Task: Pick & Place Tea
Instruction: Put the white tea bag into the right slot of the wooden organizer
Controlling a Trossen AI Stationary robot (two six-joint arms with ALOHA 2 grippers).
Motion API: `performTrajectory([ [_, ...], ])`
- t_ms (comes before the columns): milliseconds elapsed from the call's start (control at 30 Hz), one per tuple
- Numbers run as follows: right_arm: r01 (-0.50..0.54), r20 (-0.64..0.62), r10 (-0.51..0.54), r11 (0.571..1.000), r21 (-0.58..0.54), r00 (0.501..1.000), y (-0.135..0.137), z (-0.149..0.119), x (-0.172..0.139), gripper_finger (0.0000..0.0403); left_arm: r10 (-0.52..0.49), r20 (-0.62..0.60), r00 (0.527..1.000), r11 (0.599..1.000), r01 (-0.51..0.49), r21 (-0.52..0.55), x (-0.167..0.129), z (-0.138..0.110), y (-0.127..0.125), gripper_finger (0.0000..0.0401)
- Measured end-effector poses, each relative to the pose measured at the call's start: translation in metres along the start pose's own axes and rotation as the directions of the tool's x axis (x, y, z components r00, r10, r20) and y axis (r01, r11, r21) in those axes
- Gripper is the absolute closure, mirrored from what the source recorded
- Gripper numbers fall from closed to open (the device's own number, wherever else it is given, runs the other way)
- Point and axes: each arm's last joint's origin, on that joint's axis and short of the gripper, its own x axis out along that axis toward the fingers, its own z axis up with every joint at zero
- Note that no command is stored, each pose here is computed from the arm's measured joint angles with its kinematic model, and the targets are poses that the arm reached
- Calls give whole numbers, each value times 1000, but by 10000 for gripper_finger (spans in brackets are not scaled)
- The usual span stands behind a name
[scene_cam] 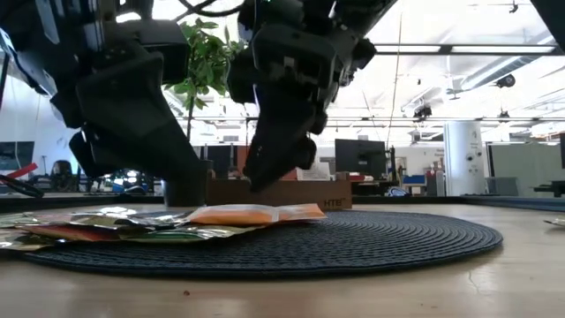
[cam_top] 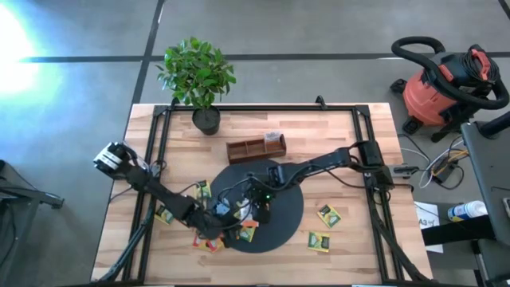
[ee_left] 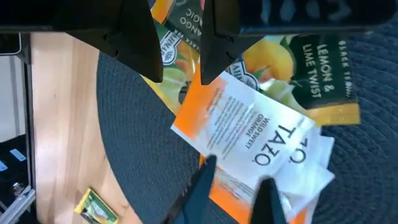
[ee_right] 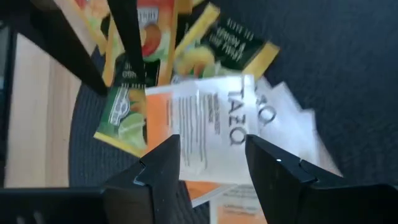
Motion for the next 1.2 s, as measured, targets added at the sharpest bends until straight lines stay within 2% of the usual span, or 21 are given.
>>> performTrajectory([
  [367, 19, -16, -19, 999, -26, 1000, -5, -5, 11, 229, 64, -3, 998, 997, -64, -34, 15, -11, 8, 318],
  [667, 39, -1, -39, 998, -49, 999, -5, -4, 11, 229, 24, 31, 999, 997, -21, -80, 28, -16, 7, 318],
  [833, 41, 4, -41, 995, -87, 999, -5, -3, 10, 229, 64, 55, 996, 996, -60, -71, 27, -16, 9, 318],
  [1033, 36, -83, -38, 999, -30, 996, -8, -11, 11, 229, 94, 60, 994, 994, -89, -70, 28, -14, 14, 318],
  [1200, -34, -97, 38, 998, 45, 995, -8, -10, 10, 229, 109, 71, 991, 991, -103, -83, 31, -8, 17, 318],
])
